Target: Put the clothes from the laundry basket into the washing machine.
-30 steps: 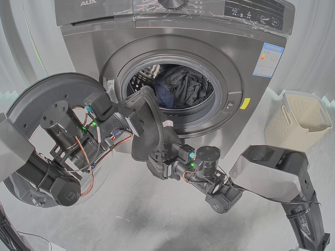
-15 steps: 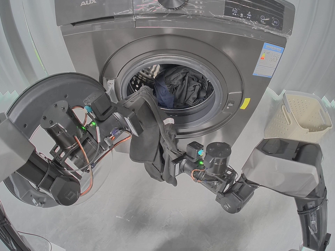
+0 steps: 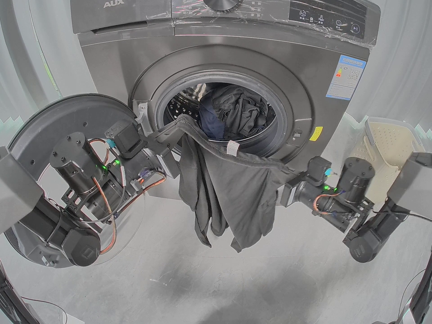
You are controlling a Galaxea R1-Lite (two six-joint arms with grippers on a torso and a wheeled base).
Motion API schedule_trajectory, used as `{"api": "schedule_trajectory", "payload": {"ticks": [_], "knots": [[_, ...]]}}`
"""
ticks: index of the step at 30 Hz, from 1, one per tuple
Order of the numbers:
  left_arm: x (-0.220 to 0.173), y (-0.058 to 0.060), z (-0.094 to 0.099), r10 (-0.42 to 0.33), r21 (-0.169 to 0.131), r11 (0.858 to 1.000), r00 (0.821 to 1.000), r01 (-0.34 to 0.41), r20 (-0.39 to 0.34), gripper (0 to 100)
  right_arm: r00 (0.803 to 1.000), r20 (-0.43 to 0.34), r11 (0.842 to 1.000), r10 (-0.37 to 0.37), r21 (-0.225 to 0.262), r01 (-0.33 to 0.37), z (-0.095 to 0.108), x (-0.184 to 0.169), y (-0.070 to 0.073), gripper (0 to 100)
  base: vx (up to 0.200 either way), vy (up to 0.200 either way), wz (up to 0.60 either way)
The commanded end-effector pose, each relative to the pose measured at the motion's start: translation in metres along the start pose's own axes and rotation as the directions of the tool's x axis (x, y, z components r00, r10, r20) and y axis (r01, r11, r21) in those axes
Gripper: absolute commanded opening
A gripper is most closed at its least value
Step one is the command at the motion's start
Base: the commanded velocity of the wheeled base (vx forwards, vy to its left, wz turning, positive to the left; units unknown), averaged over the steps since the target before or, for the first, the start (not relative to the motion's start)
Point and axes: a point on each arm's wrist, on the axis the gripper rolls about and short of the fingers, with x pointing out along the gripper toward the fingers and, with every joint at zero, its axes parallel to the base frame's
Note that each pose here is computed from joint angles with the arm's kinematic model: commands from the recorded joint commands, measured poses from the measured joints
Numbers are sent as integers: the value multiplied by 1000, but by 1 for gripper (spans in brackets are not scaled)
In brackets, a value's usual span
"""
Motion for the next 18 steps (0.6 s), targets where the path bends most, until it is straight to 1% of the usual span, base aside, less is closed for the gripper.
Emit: {"api": "schedule_trajectory", "payload": {"ticks": [1,3,4,5,7,9,10,13,14,15,16,18], "knots": [[-10,4,0,-7,4,1000,1000,7,-21,0,994,105,1000,-26,0,27,36,-30,-8,0,0,0,0],[-15,6,-1,-17,3,1000,999,17,-36,0,990,139,1000,-26,15,25,41,-34,-8,0,0,0,0],[-15,6,-1,-17,3,1000,999,17,-36,0,990,139,1000,-26,15,25,41,-34,-8,0,0,0,0],[-18,9,-3,-17,4,1000,999,17,-47,0,987,155,999,-36,26,32,45,-35,-11,0,0,0,0],[-19,11,-3,-9,9,1000,999,10,-48,0,983,174,999,-53,17,51,49,-35,-17,0,0,0,0],[-18,11,-1,-10,10,1000,999,10,-43,0,975,217,999,-46,16,44,60,-33,-15,0,0,0,0],[-18,11,-1,-10,10,1000,999,10,-43,0,975,219,999,-46,16,43,61,-33,-15,0,0,0,0],[-19,11,-3,-1,15,1000,999,2,-49,0,963,266,999,-47,13,46,72,-29,-15,0,0,0,0],[-19,11,-3,-1,15,1000,999,2,-49,0,963,266,999,-47,13,46,72,-29,-15,0,0,0,0],[-20,11,-3,2,16,1000,999,-1,-51,0,948,313,999,-53,9,52,85,-28,-17,0,0,0,0],[-20,11,-2,2,17,1000,999,-1,-49,0,941,333,998,-55,9,56,91,-29,-17,0,0,0,0],[-22,10,4,2,21,1000,999,-1,-34,0,933,355,998,-55,4,57,98,-33,-17,0,0,0,0]]}}
